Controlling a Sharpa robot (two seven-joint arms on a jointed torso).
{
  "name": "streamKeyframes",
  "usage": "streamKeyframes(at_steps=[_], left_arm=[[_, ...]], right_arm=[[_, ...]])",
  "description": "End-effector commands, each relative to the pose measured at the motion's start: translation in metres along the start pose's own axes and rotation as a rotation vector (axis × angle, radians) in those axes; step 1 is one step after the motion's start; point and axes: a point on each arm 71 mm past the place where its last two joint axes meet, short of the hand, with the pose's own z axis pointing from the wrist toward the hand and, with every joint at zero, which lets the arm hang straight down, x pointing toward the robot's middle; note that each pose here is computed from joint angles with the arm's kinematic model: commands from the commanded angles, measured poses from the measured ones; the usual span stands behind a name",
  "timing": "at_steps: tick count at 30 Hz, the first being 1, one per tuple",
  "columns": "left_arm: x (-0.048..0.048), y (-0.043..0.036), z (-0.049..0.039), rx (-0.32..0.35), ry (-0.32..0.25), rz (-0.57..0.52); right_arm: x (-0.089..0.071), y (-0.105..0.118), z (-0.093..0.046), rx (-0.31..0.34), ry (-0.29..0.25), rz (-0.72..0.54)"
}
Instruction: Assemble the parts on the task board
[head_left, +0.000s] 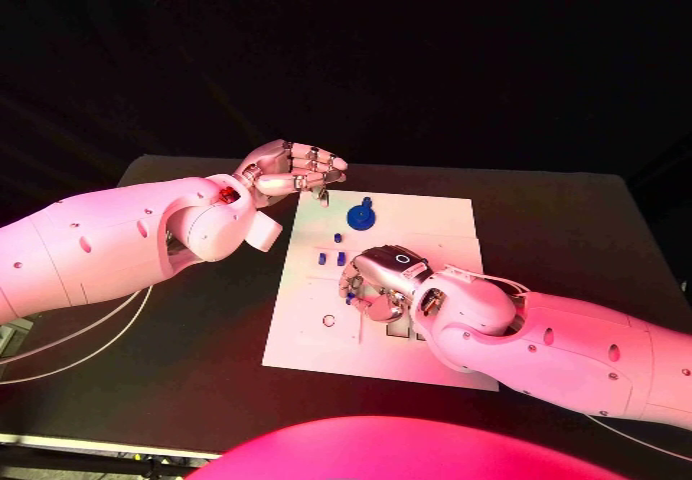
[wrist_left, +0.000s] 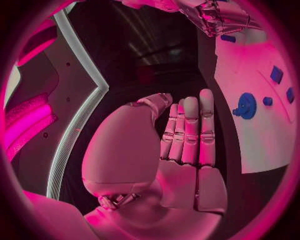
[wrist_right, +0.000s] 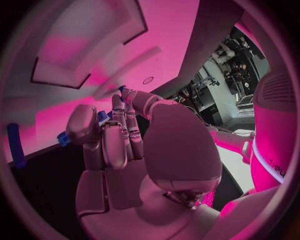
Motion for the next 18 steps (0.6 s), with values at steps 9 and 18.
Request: streamKeyframes(at_steps=[9,18], left_arm=[[0.0015,-0.0005,0.0000,0.003,0.016,-0.004],[0.0015,-0.0003,0.0000,0.000,0.018,-0.005]], right_arm=[[0.0095,-0.0007,-0.0002,0.008,0.068,-0.024],[0.0059,-0.0041,-0.0017,0.020,0.014,-0.011]])
